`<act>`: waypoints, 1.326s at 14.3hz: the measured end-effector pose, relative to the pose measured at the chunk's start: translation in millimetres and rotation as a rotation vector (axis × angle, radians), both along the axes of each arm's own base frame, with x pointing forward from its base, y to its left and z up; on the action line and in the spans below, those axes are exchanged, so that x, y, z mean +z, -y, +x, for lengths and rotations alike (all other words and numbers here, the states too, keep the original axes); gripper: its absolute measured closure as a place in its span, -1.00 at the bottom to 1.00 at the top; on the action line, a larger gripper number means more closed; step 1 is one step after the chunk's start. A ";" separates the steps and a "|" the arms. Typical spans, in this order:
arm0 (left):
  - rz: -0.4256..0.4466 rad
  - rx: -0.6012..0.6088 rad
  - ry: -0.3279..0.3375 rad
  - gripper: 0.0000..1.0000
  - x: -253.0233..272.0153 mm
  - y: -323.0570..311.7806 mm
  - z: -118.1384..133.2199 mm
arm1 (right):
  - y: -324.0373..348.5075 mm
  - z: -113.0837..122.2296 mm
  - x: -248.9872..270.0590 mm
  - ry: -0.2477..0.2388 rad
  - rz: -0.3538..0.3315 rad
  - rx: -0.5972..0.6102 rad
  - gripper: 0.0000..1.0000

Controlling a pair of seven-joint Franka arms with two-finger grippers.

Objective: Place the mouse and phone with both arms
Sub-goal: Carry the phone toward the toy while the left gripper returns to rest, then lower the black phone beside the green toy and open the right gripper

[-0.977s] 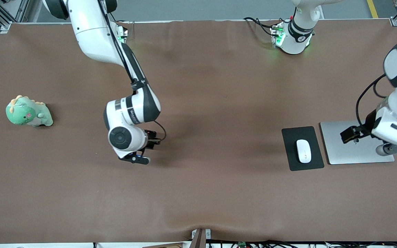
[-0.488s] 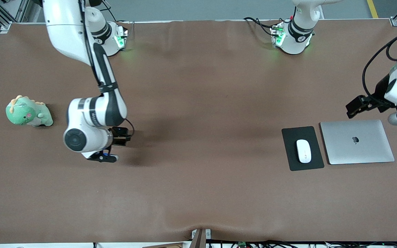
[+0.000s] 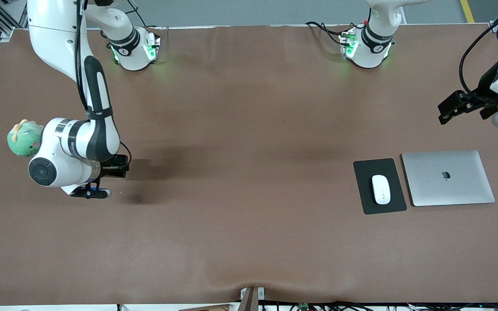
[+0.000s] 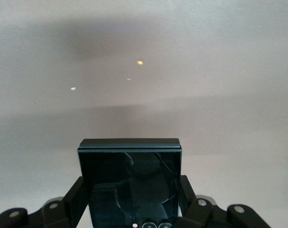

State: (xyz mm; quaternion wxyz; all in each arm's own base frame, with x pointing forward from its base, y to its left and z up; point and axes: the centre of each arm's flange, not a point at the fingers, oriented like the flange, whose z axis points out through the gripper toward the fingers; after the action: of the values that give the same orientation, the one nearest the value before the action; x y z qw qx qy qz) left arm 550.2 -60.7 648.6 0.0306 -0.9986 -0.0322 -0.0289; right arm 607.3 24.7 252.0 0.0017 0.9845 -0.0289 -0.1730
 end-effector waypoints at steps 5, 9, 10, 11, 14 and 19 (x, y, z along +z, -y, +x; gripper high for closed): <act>-0.020 -0.041 -0.046 -1.00 3.7 -3.0 -11.1 | 51.7 -19.7 -19.5 0.027 -0.014 0.031 -0.59; -0.017 -0.057 -0.066 -1.00 4.5 -2.1 -16.5 | 77.3 -57.0 -56.7 0.067 -0.037 0.056 -0.59; -0.017 -0.059 -0.069 -1.00 5.2 -0.9 -18.4 | 81.7 -66.2 -63.8 0.070 -0.041 0.060 -0.59; -0.016 -0.060 -0.072 -1.00 5.9 -0.4 -19.8 | 85.6 -74.9 -69.5 0.077 -0.046 0.061 -0.59; -0.015 -0.060 -0.077 -1.00 5.9 -0.3 -21.2 | 91.1 -95.1 -76.9 0.079 -0.043 0.051 -0.59; -0.015 -0.061 -0.078 -1.00 5.2 0.1 -21.3 | 94.6 -111.9 -84.4 0.077 -0.044 0.041 -0.59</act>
State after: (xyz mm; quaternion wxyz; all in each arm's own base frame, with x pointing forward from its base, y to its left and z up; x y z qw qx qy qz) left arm 528.9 -60.8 653.8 0.0234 -0.9997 -0.0007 0.0096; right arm 495.4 -69.9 167.5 0.0259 0.9905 -0.0126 -0.1344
